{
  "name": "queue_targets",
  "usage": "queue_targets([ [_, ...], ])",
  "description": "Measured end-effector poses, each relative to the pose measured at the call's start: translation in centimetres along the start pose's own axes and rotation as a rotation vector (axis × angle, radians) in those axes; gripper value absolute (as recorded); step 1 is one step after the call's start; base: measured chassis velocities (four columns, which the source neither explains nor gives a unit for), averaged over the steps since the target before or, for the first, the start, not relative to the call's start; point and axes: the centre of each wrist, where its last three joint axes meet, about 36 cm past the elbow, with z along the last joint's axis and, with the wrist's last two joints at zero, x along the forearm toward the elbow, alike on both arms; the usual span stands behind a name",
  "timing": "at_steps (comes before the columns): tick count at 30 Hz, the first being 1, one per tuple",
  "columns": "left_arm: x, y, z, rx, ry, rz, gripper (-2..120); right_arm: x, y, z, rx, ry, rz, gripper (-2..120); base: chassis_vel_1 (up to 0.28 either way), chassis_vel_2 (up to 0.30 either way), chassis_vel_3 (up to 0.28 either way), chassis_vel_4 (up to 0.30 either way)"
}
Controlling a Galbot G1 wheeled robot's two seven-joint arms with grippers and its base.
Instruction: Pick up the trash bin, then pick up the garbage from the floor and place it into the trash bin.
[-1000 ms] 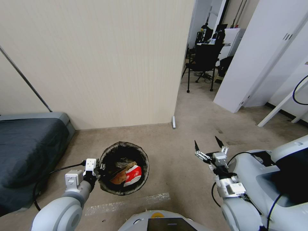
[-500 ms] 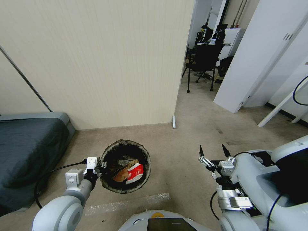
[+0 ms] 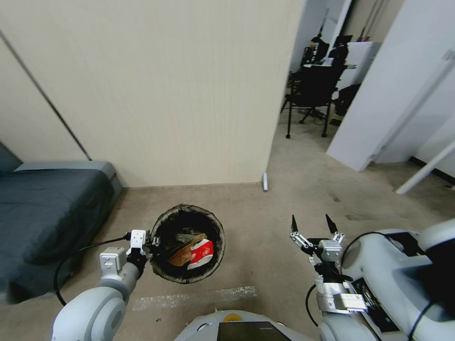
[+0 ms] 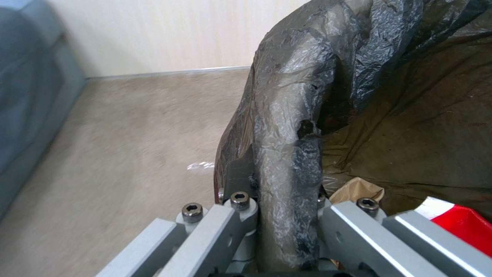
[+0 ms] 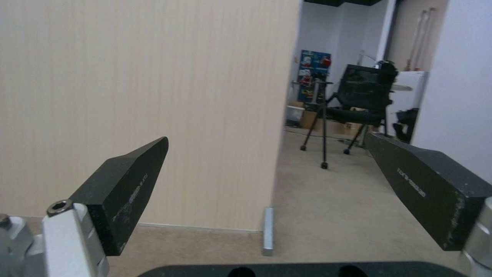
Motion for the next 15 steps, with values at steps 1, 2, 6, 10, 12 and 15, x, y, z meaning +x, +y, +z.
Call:
queue_targets([
  [1, 0.01, -0.02, 0.03, 0.000, 0.002, 0.001, 2, 0.01, 0.12, 0.02, -0.002, 0.000, 0.000, 100, 0.096, 0.107, 0.097, 0.093],
  [2, 0.01, -0.02, 0.04, -0.001, 0.003, 0.002, 2, 0.01, 0.19, 0.04, -0.003, 0.000, 0.000, 100, 0.120, 0.107, 0.097, 0.108],
  [6, 0.02, -0.02, 0.07, -0.003, 0.005, 0.003, 2, 0.01, 0.36, 0.08, -0.009, 0.001, 0.001, 100, 0.115, 0.112, 0.114, 0.114],
  [10, 0.02, 0.01, 0.03, -0.012, 0.007, 0.006, 2, -0.03, 0.73, 0.14, -0.018, 0.002, 0.002, 100, 0.136, 0.126, 0.120, 0.119],
  [12, 0.01, 0.03, 0.00, -0.015, 0.007, 0.008, 2, -0.01, 0.91, 0.22, -0.019, 0.004, 0.001, 100, 0.132, 0.126, 0.132, 0.134],
  [15, 0.03, 0.05, 0.02, -0.013, 0.007, 0.006, 2, 0.04, 0.91, 0.39, -0.017, 0.008, -0.004, 100, 0.122, 0.113, 0.125, 0.132],
])
